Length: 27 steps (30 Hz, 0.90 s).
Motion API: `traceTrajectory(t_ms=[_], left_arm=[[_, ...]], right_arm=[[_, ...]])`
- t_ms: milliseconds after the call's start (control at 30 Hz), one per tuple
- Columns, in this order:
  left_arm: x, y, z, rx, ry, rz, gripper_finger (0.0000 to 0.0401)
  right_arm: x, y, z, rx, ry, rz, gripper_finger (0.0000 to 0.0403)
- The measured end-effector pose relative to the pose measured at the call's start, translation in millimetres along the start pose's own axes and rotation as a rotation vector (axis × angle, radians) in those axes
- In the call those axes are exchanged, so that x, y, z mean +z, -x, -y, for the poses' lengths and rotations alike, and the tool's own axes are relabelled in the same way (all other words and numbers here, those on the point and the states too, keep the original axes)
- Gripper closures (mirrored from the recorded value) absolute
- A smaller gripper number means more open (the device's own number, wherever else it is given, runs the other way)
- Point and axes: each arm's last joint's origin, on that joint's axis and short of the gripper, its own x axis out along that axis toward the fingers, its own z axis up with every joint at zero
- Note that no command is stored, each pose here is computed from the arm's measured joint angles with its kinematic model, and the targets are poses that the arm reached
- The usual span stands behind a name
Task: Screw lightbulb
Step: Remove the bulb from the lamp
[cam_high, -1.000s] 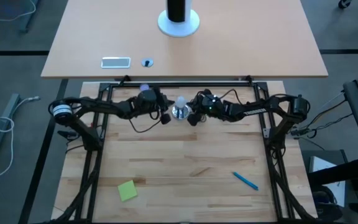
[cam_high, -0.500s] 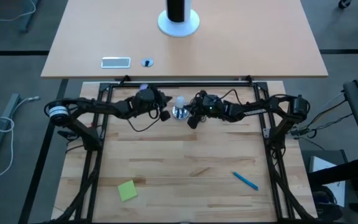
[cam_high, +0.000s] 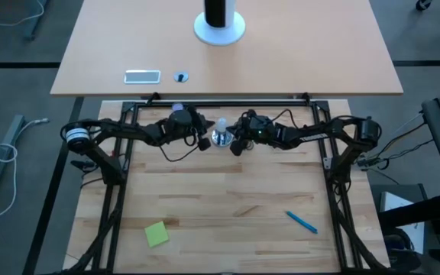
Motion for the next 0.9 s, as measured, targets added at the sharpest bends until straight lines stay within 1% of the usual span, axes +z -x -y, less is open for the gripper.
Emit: traceTrajectory(t_ms=[200, 333, 433, 500, 567, 733, 900], left_arm=[[4, 5, 2, -0.063, -0.009, 0.011, 0.0401], [10, 12, 1, -0.078, -0.016, 0.029, 0.0401], [9, 12, -1, -0.049, -0.015, 0.021, 0.0401], [8, 10, -4, 0.011, -0.021, 0.013, 0.0401], [5, 7, -6, 0.052, -0.026, -0.002, 0.0401], [0, -5, -6, 0.069, -0.02, 0.027, 0.0401], [-4, -17, -4, 0.052, -0.022, -0.002, 0.0401]], right_arm=[[-3, 1, 2, -0.052, 0.003, -0.034, 0.0403], [-6, 0, 1, -0.051, 0.005, -0.057, 0.0403], [-5, 0, -2, -0.016, 0.014, -0.05, 0.0403], [-5, 0, -4, 0.031, 0.02, -0.048, 0.0403], [-4, 1, -6, 0.044, 0.019, -0.034, 0.0403], [-1, 0, -4, 0.037, 0.021, -0.008, 0.0403], [-1, 0, -1, 0.025, 0.016, -0.005, 0.0403]])
